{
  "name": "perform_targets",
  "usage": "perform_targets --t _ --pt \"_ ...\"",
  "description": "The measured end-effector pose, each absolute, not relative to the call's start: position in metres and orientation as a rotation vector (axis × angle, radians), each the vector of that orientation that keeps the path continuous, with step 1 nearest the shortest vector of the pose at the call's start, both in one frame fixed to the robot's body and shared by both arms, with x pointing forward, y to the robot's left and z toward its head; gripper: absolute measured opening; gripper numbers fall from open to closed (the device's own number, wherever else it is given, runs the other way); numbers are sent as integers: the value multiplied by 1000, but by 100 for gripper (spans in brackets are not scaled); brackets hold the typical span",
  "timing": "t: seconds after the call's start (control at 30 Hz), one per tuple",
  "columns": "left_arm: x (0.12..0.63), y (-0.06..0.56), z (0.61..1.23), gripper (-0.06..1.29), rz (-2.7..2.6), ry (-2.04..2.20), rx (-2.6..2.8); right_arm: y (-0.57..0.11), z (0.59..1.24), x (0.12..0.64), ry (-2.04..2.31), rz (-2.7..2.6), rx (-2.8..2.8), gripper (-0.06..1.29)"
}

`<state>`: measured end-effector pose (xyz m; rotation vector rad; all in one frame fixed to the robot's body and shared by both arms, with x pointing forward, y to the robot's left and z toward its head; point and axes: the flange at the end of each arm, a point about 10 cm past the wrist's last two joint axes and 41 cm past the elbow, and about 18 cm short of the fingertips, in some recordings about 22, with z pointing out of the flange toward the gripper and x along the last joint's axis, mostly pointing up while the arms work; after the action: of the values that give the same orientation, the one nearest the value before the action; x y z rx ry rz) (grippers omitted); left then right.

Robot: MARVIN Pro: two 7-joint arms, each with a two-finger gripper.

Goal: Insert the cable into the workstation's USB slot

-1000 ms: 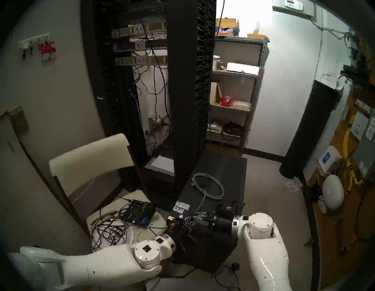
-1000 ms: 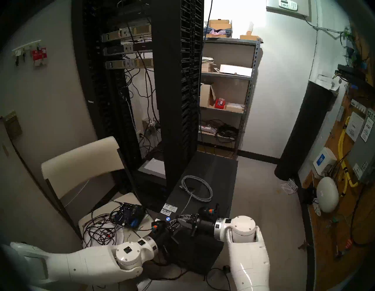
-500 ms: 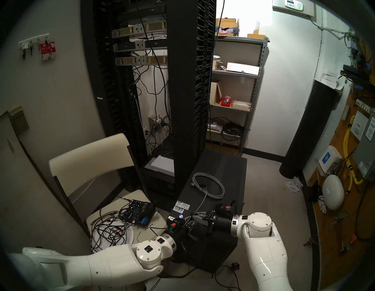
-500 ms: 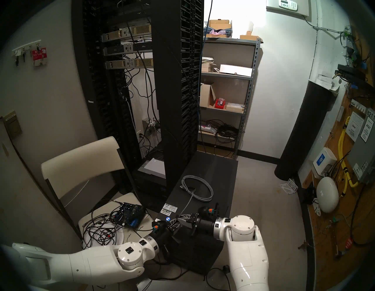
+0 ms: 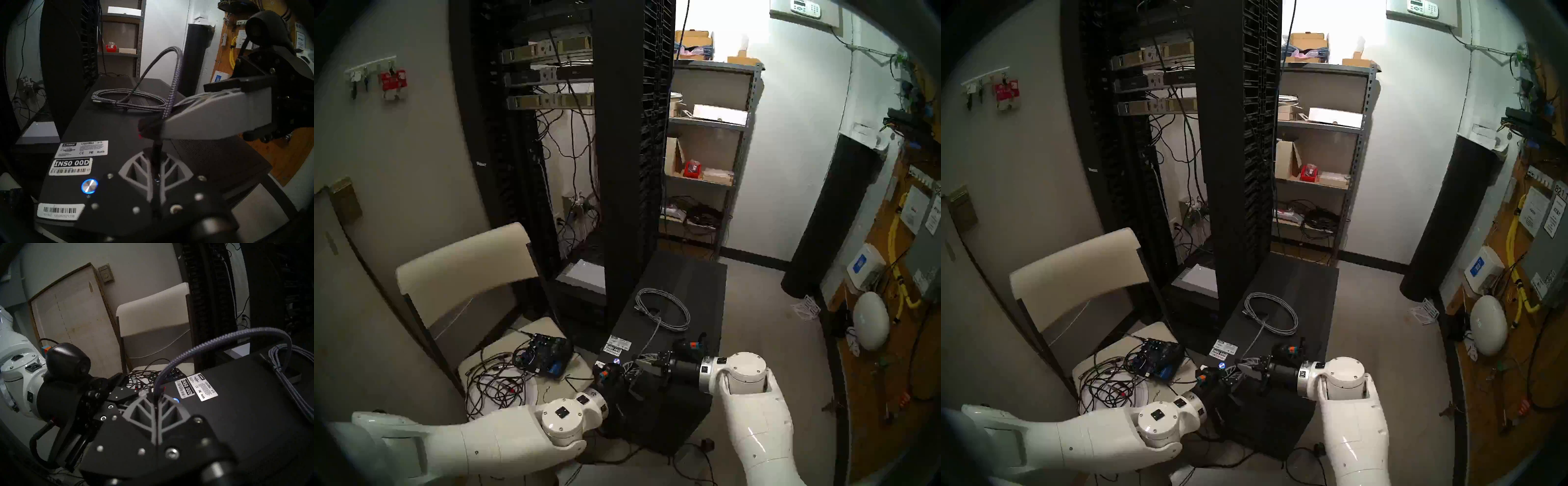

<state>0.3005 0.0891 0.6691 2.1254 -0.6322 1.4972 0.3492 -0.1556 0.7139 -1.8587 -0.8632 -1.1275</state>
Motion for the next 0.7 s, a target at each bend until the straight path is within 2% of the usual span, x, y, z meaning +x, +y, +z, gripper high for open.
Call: perform_targets --t 0.7 --pt "302 90 663 4 1504 -639 2128 -155 710 350 -860 -1108 -1871 -3"
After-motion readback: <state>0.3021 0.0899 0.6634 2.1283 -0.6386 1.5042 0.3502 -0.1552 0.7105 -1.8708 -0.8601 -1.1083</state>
